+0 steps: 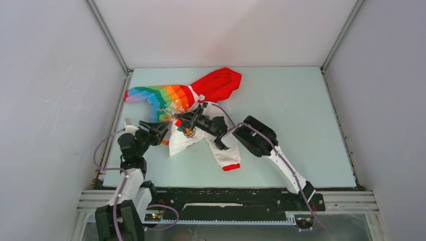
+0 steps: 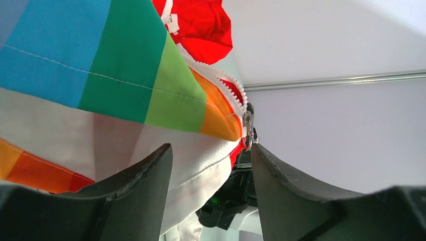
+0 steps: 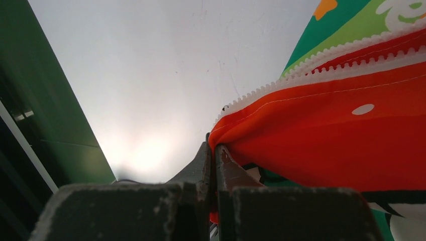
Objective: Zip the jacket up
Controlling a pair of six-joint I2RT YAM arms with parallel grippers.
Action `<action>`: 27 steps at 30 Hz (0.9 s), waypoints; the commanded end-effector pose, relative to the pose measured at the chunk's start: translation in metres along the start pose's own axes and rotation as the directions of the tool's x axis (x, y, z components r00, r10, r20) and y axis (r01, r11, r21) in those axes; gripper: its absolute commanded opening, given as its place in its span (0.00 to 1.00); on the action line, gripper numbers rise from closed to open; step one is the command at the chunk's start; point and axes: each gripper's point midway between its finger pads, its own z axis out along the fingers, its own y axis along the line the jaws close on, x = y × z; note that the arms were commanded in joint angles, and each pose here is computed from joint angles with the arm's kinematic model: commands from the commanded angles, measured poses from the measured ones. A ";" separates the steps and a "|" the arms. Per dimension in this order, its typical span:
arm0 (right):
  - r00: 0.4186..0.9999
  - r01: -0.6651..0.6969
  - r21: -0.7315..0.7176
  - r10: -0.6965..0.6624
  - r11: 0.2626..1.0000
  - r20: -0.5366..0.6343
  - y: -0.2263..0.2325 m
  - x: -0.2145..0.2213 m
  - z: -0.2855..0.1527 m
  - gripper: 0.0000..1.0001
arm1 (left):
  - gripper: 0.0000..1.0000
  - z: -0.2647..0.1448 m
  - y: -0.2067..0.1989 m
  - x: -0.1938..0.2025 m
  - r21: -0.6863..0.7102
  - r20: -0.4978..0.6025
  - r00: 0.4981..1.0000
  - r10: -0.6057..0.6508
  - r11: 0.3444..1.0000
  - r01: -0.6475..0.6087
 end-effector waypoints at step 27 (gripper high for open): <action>0.999 -0.017 -0.078 0.014 0.997 -0.042 0.033 0.020 0.005 0.00 | 0.41 0.012 -0.041 -0.028 0.126 0.068 0.990 0.126 0.983 -0.134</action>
